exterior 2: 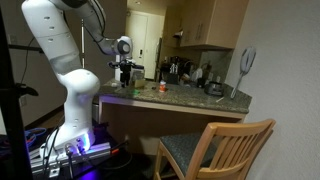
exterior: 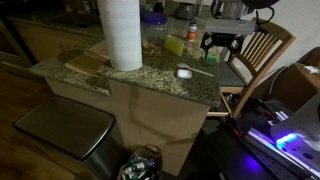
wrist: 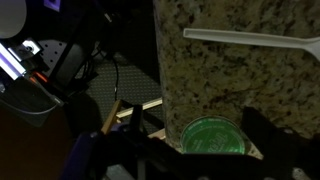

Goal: Place the green object on the purple jar

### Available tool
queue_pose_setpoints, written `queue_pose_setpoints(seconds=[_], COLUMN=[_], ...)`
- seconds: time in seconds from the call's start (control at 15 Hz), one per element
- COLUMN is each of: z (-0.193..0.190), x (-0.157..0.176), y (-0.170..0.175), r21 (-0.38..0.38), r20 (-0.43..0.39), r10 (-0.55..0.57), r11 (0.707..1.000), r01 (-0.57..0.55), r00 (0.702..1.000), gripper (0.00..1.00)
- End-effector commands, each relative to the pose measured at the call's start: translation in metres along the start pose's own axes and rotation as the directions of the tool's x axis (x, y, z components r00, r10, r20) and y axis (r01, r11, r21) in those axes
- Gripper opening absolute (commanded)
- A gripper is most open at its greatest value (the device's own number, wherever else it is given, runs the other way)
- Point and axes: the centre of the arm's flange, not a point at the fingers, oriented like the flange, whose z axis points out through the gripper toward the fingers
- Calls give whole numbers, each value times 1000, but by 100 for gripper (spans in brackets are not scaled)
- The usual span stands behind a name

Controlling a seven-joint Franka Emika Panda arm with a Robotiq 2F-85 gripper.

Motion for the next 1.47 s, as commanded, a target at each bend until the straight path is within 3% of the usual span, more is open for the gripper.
queue_pose_setpoints(seconds=[0.0, 0.13, 0.27, 0.47, 0.6, 0.67, 0.87, 0.93, 1.0, 1.13, 1.2, 1.4], z=[0, 1, 0, -2, -2, 19, 33, 19, 25, 29, 29, 0], x=[1, 0, 0, 2, 2, 67, 121, 84, 105, 119, 119, 100], y=[0, -3, -7, -7, -6, 27, 57, 40, 54, 64, 63, 57], r21=[1, 26, 65, 70, 50, 48, 6, 22, 8, -5, -4, 68], r20=[-7, -18, -16, -46, -87, -104, -105, -109, -105, -96, -97, -17], r10=[-2, 119, 245, 396, 497, 544, 673, 611, 649, 677, 677, 630], r11=[1000, 993, 968, 917, 868, 839, 737, 790, 758, 733, 733, 776], r01=[2, -118, -243, -393, -495, -542, -676, -613, -652, -681, -680, -628], r00=[1000, 993, 969, 917, 863, 833, 732, 784, 753, 729, 730, 777], gripper=[100, 100, 100, 100, 100, 100, 100, 100, 100, 100, 100, 100])
